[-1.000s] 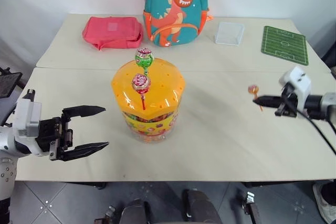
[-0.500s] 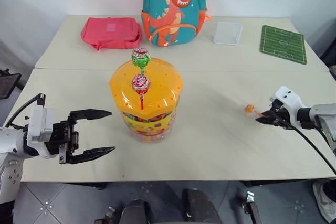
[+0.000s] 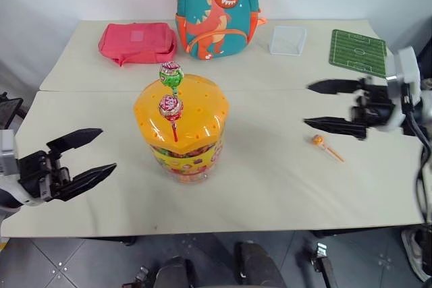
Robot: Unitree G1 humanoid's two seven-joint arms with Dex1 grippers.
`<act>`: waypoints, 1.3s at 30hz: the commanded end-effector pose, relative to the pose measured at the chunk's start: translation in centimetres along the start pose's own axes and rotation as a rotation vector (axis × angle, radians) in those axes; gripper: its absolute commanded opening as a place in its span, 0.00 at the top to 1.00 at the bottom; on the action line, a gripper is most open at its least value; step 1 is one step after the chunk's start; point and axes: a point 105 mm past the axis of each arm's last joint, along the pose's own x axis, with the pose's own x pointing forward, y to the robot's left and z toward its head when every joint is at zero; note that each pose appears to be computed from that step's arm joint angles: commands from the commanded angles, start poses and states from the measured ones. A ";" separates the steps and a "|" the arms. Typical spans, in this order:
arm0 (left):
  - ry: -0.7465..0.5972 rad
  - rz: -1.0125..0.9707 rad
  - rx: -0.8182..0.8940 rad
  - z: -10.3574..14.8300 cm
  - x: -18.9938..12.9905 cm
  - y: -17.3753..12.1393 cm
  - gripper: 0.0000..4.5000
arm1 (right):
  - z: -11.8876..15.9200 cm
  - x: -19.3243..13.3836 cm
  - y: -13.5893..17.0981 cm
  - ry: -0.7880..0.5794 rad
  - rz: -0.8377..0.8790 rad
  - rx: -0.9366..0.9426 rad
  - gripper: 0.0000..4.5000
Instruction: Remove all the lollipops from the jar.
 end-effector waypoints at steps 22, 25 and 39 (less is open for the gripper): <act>-0.066 -0.098 0.014 0.2 2.7 -1.5 0.00 | 3.7 13.3 2.9 -0.123 0.216 0.074 0.38; -0.070 -0.102 0.015 0.2 2.8 -1.5 0.00 | 3.6 13.5 3.2 -0.121 0.233 0.069 0.60; -0.091 -0.135 0.036 0.3 3.4 -1.9 0.00 | 6.5 11.0 1.6 -0.408 0.224 0.100 0.99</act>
